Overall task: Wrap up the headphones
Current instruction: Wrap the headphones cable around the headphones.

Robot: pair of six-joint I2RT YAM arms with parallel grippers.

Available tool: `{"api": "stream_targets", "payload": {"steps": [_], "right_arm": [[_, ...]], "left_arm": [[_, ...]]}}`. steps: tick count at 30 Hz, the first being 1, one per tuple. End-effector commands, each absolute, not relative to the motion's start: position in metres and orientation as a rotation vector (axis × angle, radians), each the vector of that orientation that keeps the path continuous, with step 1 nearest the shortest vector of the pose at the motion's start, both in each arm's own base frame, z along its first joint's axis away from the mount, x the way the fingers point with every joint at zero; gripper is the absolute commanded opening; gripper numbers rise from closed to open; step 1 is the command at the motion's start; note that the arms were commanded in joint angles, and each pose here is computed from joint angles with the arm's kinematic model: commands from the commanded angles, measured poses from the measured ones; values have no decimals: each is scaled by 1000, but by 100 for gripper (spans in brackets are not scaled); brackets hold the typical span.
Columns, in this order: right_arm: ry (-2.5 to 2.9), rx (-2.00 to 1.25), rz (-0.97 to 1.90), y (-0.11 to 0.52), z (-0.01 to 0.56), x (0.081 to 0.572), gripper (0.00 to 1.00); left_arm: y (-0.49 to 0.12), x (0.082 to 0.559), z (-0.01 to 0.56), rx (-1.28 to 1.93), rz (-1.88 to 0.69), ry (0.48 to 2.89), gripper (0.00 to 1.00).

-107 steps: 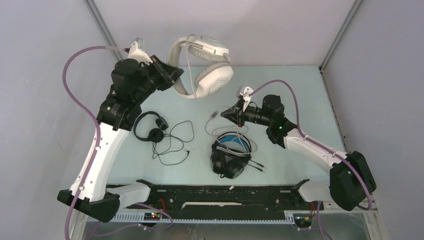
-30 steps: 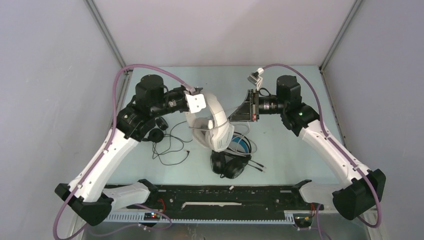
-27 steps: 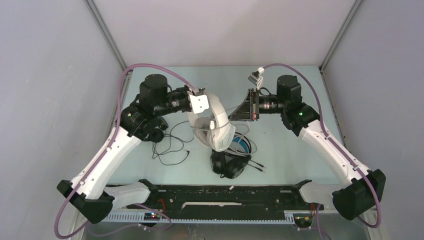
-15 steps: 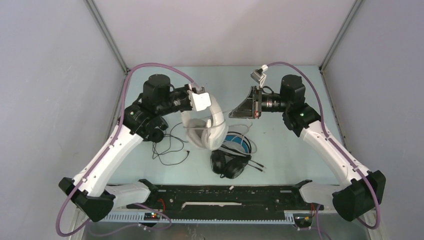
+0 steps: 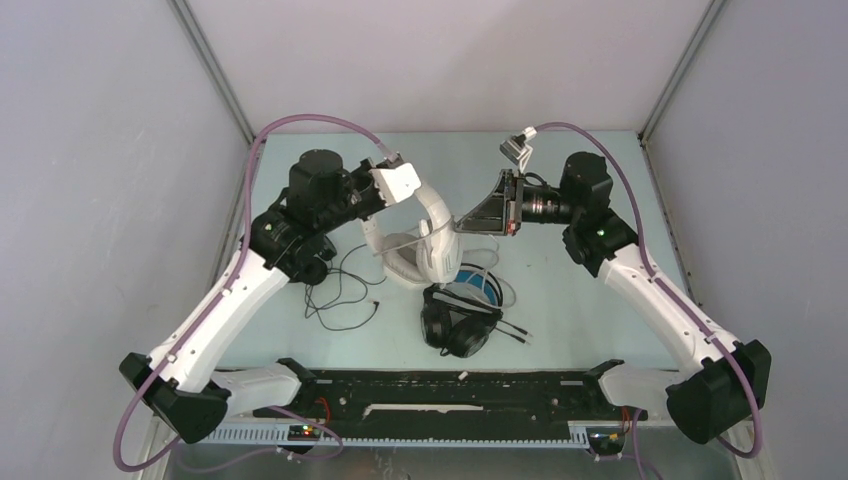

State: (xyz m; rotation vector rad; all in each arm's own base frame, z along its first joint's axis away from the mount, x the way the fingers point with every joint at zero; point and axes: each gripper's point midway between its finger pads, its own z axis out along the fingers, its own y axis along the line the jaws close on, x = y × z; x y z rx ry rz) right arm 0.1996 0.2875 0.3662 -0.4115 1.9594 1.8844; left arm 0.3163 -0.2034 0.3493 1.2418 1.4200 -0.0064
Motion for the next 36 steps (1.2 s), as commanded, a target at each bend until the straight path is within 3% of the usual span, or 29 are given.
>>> {"api": "stream_targets", "payload": {"steps": [1,9,22,36], "right_arm": [[1749,-557,1923,281,415,179,9],[1642,-545,1961,293,430,194,11],[1617,-575,2006,323,441,195,15],[1672,-618,1693,343,407,213,19]], "left_arm": [[-155,327,341,1018,149,1614,0],[-134,323,346,735,125,1767,0],[-133,330,344,541,83,1908,0],[-140,342,371,167,-56,1932,0]]}}
